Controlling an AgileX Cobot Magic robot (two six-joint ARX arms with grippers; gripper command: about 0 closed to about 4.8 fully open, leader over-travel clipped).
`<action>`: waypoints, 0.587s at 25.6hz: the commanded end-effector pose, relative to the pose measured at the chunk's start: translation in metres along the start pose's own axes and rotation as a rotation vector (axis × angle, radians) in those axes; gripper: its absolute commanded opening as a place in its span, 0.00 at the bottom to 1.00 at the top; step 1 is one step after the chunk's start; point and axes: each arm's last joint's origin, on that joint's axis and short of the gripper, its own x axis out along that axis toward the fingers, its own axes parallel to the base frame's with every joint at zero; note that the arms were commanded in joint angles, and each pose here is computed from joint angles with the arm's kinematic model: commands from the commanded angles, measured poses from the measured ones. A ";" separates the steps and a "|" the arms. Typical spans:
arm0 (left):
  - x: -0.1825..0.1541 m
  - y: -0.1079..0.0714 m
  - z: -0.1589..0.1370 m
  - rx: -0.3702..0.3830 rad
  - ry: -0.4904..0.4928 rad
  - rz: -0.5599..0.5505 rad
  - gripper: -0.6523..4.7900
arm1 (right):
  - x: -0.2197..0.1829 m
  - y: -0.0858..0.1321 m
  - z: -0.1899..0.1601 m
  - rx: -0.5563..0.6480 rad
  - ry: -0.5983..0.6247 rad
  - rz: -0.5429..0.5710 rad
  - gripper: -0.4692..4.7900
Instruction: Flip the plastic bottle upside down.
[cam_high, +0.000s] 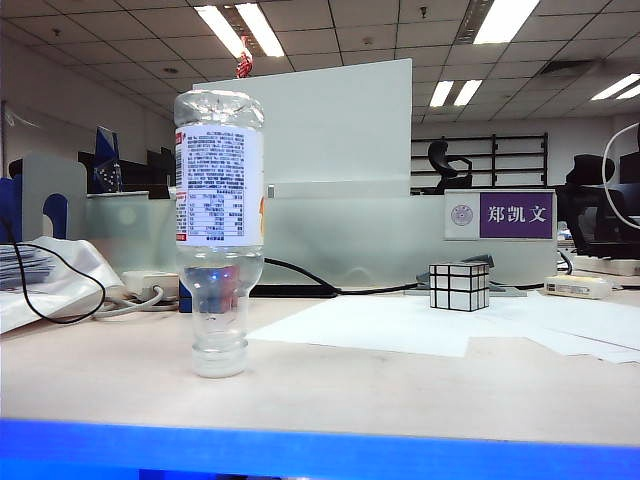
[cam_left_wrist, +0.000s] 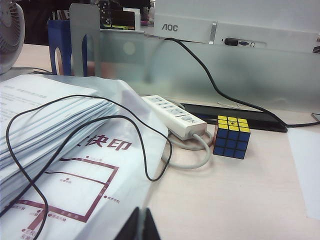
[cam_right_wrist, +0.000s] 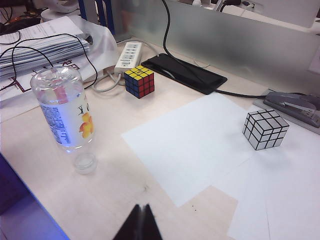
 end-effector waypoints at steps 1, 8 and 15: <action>0.000 0.000 0.002 0.001 -0.016 -0.003 0.12 | -0.001 0.000 0.002 0.004 -0.016 0.001 0.07; 0.000 0.000 0.002 0.001 -0.016 -0.003 0.12 | -0.001 0.000 0.003 0.010 -0.021 -0.002 0.07; 0.000 0.000 0.002 0.001 -0.016 -0.003 0.12 | -0.001 0.000 0.002 0.009 -0.018 -0.002 0.07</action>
